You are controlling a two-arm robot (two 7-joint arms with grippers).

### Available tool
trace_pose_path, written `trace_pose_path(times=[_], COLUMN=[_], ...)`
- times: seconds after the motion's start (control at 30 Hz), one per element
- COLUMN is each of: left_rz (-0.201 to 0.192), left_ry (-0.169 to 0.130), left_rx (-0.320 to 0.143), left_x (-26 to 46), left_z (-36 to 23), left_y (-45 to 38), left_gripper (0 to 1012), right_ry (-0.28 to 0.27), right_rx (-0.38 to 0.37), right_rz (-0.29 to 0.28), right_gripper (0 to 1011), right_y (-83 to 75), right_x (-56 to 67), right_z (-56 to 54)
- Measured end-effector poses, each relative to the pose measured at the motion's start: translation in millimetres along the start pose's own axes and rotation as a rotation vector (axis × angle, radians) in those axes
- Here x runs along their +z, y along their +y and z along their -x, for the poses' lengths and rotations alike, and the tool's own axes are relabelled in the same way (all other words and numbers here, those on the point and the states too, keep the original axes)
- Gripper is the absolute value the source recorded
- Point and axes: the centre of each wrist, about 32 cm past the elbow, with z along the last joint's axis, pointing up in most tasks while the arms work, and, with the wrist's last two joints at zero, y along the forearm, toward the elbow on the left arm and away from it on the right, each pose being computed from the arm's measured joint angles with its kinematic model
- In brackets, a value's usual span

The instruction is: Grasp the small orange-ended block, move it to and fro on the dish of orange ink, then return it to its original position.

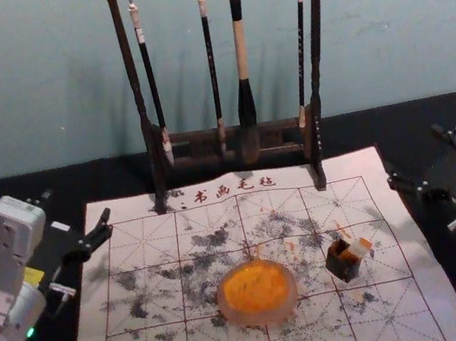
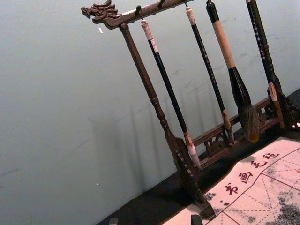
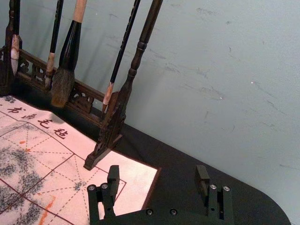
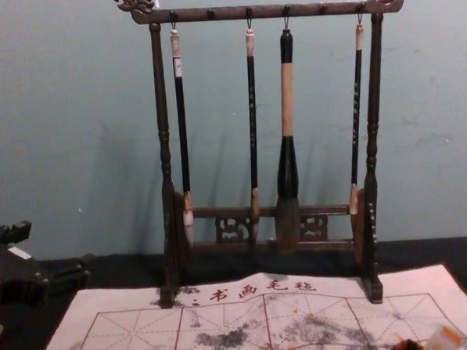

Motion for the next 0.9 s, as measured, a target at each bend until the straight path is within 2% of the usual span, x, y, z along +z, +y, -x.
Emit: trace_pose_path(times=[0.9], left_rz=[0.0], left_ry=[0.0], left_rx=[0.0], left_x=[0.0], left_z=[0.0], left_y=[0.0], left_gripper=[1001], right_ry=[0.0], right_rx=[0.0], right_rz=[0.0], right_gripper=[1003], right_y=[0.0], right_x=[0.0], right_z=[0.0])
